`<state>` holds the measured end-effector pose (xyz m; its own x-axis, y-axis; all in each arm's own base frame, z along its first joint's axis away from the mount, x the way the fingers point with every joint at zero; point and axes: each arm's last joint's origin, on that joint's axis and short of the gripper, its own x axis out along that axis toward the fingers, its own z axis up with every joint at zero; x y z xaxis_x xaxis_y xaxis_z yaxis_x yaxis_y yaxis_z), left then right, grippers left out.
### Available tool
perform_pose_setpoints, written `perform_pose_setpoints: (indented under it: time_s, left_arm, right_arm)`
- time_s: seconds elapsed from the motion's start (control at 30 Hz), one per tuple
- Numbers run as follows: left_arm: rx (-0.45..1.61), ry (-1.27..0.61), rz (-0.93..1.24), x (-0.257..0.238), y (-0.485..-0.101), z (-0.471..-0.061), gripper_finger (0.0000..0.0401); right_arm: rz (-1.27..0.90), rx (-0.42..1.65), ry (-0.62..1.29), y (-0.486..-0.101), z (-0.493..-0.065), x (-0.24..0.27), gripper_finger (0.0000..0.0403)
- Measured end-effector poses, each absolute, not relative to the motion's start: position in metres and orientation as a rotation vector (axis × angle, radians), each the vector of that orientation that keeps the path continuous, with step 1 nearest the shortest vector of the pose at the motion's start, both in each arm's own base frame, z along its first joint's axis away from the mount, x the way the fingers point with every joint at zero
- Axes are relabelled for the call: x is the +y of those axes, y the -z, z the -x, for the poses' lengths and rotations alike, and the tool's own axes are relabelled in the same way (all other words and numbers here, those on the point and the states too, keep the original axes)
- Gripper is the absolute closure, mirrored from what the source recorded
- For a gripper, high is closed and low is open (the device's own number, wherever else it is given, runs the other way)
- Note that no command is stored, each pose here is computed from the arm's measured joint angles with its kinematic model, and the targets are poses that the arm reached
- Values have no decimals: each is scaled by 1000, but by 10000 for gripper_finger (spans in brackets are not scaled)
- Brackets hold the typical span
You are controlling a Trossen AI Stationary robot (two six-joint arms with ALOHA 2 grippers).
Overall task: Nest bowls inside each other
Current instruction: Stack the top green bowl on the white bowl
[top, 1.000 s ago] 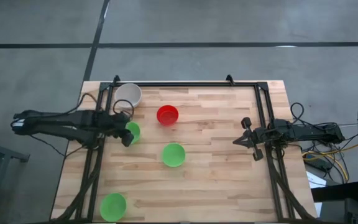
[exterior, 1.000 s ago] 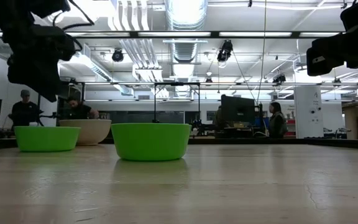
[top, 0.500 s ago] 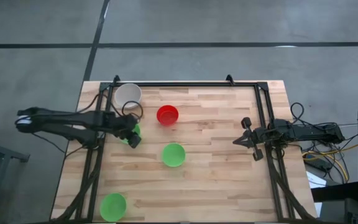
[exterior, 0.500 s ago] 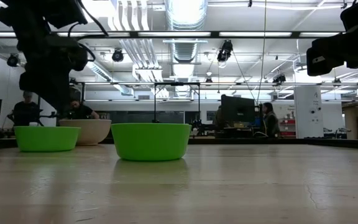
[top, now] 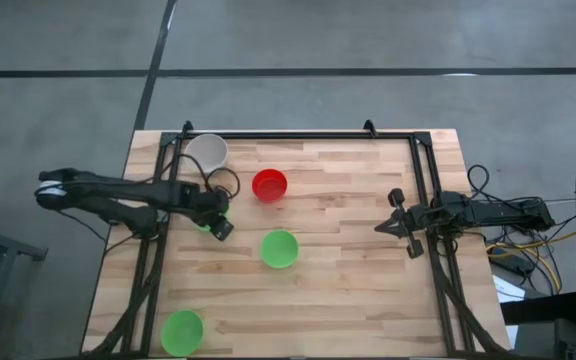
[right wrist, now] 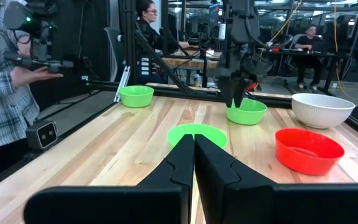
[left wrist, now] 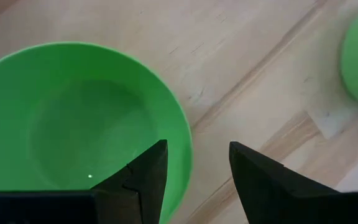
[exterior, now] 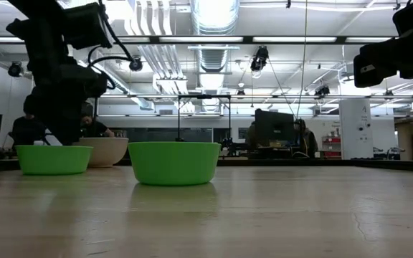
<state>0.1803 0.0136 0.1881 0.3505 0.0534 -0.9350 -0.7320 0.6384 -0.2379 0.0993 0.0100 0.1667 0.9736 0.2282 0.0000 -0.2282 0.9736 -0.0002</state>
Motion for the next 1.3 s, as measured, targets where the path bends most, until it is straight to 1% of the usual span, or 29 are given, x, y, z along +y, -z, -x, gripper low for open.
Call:
perform_pose_setpoints:
  time_s: [0.47,1.0,1.13,1.3]
  left_arm:
    - [1203,-582,721,14,-168,-193,224]
    - [1232,-575,725,14,-164,-195,227]
    - [1234,-574,725,14,-164,-195,254]
    - [1234,-582,719,14,-164,-194,311]
  right_arm:
    - [0,0,-230,-167,-99,10,394]
    - [0,0,-230,-167,-99,10,394]
    - [0,0,-230,-167,-99,10,394]
    - [0,0,-230,-167,-99,10,394]
